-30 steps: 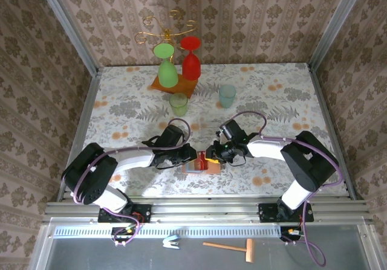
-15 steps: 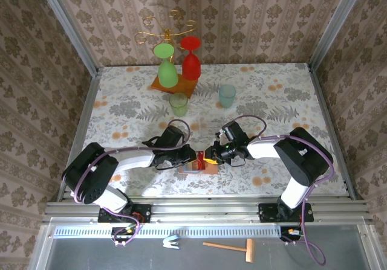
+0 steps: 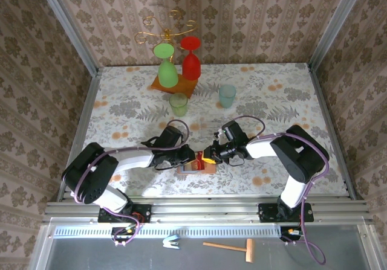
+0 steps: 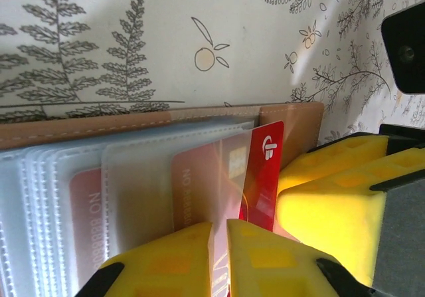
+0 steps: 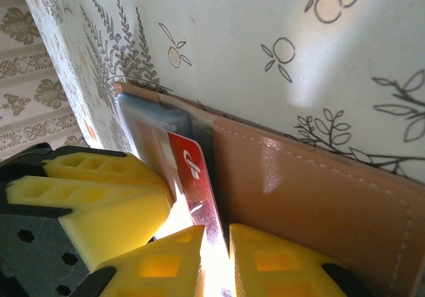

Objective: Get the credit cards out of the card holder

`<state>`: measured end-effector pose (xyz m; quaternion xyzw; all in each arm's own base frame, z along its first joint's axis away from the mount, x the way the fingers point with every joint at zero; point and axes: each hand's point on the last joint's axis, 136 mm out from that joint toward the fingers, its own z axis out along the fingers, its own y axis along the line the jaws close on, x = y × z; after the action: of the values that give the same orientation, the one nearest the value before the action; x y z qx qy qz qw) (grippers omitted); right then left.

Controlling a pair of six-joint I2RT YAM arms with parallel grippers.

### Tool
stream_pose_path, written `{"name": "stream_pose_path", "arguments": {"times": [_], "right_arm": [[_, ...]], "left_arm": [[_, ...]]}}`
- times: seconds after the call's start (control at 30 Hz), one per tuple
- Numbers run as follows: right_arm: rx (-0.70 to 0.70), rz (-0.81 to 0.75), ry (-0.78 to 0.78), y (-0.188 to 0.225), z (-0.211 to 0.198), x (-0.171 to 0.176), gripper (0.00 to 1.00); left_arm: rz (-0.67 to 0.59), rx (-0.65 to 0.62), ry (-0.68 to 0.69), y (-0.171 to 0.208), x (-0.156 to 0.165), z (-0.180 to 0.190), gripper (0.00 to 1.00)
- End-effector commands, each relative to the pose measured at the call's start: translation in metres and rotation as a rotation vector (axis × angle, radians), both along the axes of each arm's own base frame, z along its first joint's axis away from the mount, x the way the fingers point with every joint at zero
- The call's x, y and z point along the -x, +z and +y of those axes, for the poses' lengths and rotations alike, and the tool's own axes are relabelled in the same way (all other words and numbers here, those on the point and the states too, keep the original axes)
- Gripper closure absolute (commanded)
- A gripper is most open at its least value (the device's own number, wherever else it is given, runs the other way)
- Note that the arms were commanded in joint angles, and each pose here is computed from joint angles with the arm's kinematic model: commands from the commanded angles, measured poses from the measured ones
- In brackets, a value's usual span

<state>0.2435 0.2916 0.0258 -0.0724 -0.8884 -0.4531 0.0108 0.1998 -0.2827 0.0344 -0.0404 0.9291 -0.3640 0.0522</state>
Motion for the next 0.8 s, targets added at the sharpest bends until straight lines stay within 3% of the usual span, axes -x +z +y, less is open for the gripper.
{"name": "stream_pose_path", "arguments": {"times": [0.0,0.37,0.77], "right_arm": [[0.023,0.046,0.006,-0.011,-0.005,0.008,0.84],[0.203,-0.043,-0.006,0.02,-0.028,0.002,0.75],[0.241,-0.121,0.038,0.066,-0.006,-0.003,0.74]], "left_arm": [[0.019,-0.037,-0.009,-0.009,0.006,0.012,0.85],[-0.011,-0.082,0.001,0.001,0.002,0.031,0.82],[-0.025,-0.042,0.008,0.01,-0.003,0.025,0.82]]}}
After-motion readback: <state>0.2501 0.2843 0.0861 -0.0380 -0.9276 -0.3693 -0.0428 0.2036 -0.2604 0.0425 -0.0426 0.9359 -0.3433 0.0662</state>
